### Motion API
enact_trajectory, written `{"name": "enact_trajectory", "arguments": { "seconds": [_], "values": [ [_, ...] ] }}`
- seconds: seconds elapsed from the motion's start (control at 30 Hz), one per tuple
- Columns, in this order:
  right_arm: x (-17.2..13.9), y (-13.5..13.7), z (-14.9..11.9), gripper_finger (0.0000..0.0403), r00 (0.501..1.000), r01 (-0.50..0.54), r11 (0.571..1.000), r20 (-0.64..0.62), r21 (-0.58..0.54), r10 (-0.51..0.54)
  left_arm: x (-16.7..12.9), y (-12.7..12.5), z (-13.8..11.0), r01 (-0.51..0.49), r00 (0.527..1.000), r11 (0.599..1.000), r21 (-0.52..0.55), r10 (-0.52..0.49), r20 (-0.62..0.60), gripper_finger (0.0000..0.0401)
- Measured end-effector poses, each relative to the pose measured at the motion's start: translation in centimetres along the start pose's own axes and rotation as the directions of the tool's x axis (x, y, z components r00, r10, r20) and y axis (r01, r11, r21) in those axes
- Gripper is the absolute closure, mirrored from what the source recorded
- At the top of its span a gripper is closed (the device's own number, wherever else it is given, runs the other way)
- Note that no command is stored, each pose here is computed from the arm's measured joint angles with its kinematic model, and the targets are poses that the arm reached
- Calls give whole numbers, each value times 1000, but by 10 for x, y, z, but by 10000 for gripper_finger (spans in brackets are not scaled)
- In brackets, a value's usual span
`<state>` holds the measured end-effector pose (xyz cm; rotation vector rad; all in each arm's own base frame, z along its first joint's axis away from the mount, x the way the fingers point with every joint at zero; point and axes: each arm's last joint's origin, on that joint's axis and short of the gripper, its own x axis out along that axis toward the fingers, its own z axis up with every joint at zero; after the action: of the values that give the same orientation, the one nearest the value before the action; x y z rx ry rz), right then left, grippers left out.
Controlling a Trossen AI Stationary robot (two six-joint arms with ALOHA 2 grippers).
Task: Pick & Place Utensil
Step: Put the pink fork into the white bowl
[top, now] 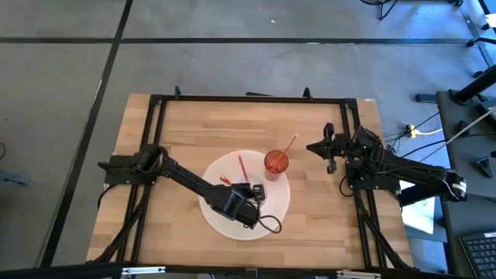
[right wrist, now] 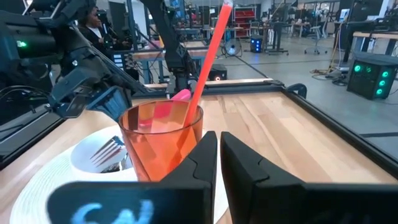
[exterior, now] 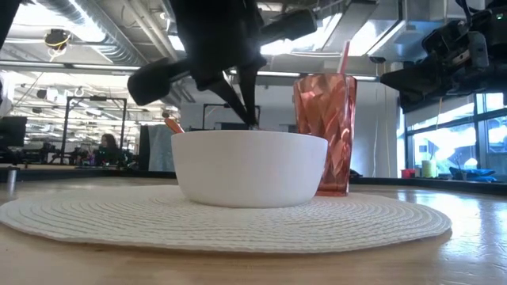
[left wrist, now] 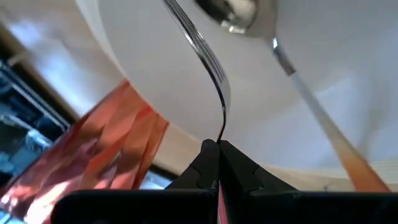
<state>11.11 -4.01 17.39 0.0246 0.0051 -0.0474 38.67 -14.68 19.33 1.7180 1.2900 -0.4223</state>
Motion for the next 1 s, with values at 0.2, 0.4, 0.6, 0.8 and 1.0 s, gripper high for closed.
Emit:
{"name": "enact_trajectory", "arguments": {
  "seconds": [0.2, 0.4, 0.6, 0.8, 1.0],
  "values": [
    [0, 0, 0, 379, 1000, 0, 1000, -1, 0, 0, 0, -1, 2, 47, 994, 999, 16, -49, 96, 399],
    [0, 0, 0, 379, 1000, 0, 1000, -1, 0, 0, 4, 1, -1, 61, 992, 998, 9, -61, 106, 398],
    [0, 0, 0, 379, 1000, 0, 1000, -1, 0, 0, 9, 2, -5, 95, 983, 995, 9, -95, 155, 399],
    [0, 0, 0, 379, 1000, 0, 1000, -1, 0, 0, 12, 3, -7, 95, 981, 995, 13, -96, 166, 400],
    [0, 0, 0, 379, 1000, 0, 1000, -5, 1, 0, 12, 4, -6, 118, 969, 993, -6, -114, 218, 393]
  ]
}}
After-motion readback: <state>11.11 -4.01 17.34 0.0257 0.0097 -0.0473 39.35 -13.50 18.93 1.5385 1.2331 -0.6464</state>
